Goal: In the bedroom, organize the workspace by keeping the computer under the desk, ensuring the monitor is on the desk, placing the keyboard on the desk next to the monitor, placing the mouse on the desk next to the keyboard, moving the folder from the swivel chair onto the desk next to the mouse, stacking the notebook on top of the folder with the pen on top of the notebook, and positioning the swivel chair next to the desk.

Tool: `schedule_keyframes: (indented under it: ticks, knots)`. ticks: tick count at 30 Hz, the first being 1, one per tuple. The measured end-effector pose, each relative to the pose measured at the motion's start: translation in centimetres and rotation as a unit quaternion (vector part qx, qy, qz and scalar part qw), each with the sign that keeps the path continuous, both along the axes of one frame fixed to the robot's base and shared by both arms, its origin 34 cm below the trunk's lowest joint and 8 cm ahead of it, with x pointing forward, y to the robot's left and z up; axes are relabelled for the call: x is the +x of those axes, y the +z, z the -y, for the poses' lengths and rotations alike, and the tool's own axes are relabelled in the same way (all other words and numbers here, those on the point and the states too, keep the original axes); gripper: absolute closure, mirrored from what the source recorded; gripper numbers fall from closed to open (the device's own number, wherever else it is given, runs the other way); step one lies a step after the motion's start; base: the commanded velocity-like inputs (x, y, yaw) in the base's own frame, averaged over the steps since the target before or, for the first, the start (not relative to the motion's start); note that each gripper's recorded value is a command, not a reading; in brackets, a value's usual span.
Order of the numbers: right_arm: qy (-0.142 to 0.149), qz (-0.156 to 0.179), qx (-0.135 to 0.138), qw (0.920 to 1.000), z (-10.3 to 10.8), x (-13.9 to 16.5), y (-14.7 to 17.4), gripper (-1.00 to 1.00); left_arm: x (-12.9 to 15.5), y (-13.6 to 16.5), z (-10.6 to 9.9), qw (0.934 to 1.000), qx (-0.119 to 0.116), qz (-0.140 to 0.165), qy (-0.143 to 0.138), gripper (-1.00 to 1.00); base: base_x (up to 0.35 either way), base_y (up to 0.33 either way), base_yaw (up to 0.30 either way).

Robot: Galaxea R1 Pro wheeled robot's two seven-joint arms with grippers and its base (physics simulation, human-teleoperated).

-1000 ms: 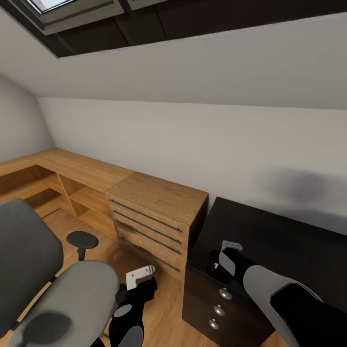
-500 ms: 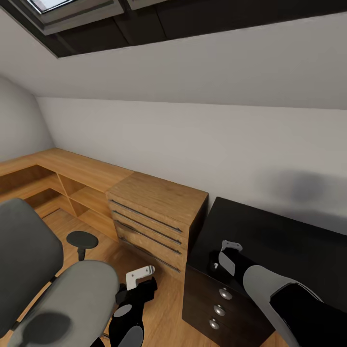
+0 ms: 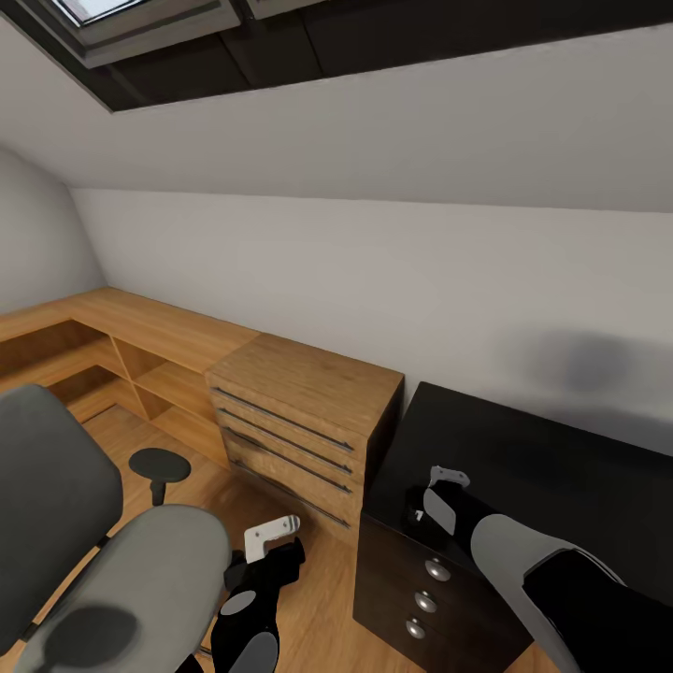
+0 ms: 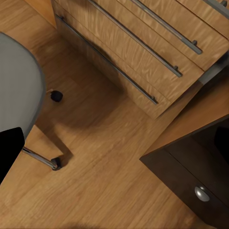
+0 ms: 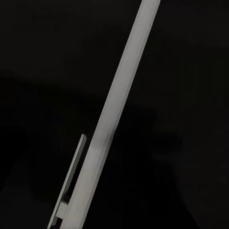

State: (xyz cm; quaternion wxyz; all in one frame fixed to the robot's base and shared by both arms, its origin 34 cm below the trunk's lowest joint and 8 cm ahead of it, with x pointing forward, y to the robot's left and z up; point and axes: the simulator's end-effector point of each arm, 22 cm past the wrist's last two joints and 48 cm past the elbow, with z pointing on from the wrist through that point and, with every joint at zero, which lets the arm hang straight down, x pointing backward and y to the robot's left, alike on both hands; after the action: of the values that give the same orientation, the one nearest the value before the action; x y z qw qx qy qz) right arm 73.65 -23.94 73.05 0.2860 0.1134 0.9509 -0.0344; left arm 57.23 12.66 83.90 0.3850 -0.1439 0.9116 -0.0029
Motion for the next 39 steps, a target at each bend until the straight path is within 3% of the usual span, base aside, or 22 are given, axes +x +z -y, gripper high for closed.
schedule_keyframes:
  ticks: [39]
  knots:
    - [0.009, -0.019, 0.009, 0.9997, -0.77, -0.33, -0.02, 1.0, -0.01, 0.01, 0.0, 1.0, 0.0, 0.0, 0.0, -1.0, 0.0, 0.0, 0.0]
